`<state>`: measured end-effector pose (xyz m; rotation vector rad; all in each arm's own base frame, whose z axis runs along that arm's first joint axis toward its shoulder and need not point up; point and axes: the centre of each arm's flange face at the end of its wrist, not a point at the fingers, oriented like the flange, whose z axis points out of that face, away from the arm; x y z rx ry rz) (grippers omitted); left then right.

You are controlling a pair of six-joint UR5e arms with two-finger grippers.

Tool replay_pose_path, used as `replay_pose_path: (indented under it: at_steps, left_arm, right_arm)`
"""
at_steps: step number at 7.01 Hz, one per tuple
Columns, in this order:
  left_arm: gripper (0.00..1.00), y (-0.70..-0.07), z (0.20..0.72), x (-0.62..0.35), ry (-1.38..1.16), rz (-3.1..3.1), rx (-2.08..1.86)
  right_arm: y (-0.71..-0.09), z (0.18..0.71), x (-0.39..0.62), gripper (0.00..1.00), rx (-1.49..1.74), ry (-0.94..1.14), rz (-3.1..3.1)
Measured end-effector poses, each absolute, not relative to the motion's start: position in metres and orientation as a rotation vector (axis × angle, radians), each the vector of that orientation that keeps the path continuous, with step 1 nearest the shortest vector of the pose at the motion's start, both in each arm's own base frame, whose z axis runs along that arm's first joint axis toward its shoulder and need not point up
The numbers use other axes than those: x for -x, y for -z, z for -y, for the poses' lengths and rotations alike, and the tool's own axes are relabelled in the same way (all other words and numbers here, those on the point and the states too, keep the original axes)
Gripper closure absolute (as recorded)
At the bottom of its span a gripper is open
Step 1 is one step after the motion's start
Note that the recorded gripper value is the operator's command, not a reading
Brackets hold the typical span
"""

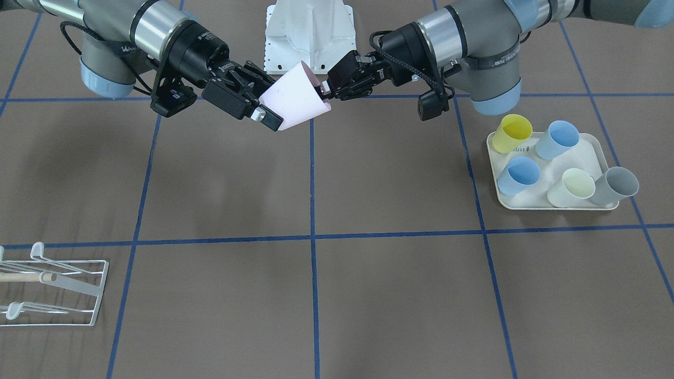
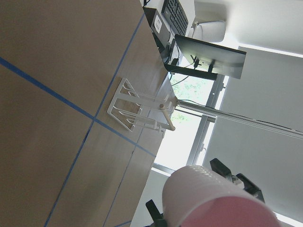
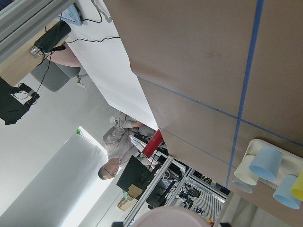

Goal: Transfer IKEA cup to right arm and place on rack

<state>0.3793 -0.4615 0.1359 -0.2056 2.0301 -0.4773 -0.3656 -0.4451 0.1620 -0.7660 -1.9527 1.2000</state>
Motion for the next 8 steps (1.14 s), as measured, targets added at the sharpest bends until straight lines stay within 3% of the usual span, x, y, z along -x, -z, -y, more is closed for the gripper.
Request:
replay_pose_path:
  at_steps: [4,8]
  left_arm:
    - [0.15,-0.139,0.462,-0.371,0.461,-2.023,0.194]
    - [0.12,-0.147,0.473,-0.36,0.43,-2.006,0.084]
  right_arm:
    - [-0.189,0.447,0.353,1.0,0.602,-1.138,1.926]
    - [-0.337,0.481,0.26,1.0,-0.129,-0.894,1.635]
